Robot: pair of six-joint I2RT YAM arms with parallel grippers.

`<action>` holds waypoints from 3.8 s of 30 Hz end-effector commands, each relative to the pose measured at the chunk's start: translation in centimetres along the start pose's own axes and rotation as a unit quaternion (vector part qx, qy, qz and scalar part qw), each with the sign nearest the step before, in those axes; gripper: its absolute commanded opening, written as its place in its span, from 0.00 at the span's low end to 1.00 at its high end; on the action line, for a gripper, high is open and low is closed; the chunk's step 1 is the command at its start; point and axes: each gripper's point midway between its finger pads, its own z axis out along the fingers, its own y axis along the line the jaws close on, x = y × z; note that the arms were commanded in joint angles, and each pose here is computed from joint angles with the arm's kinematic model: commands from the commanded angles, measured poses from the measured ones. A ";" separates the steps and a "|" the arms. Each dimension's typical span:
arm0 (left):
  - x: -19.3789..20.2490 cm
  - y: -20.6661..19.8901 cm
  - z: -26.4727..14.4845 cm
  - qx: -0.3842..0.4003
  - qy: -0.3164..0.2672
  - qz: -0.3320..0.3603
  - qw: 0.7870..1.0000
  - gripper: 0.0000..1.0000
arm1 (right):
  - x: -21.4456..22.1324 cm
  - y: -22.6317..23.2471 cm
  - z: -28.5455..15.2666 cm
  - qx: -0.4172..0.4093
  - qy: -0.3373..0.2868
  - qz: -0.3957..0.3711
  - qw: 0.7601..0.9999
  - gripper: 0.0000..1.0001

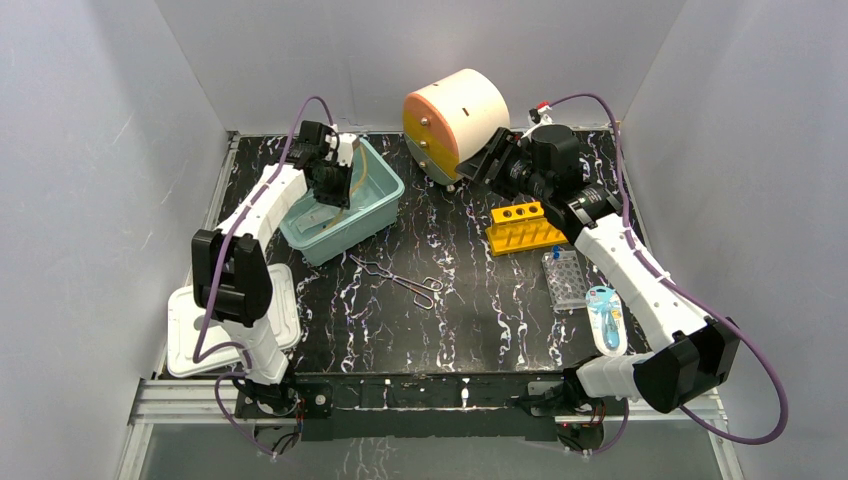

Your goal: Organize the chemistry lab equipment

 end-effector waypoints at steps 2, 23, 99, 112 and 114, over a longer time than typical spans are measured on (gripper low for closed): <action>-0.5 1.5 -0.2 -0.028 0.014 0.011 0.999 0.07 | -1.5 1.8 -1.7 -0.028 -0.029 -0.004 0.999 0.69; -5.6 -1.7 -6.1 0.034 -0.075 -0.028 0.996 0.50 | -1.4 1.8 -1.0 -0.032 -0.022 -0.023 0.999 0.69; -1.3 -7.7 -17.0 0.108 -0.202 -0.210 0.950 0.88 | 27.9 -16.3 4.8 0.157 0.347 -0.402 0.832 0.02; -2.3 -7.3 -16.6 0.098 -0.206 -0.207 0.951 0.88 | 22.5 -10.1 6.9 0.160 0.231 -0.352 0.893 0.54; -2.3 -7.1 -16.6 0.089 -0.207 -0.210 0.951 0.88 | 22.0 -9.4 8.3 0.158 0.219 -0.343 0.900 0.55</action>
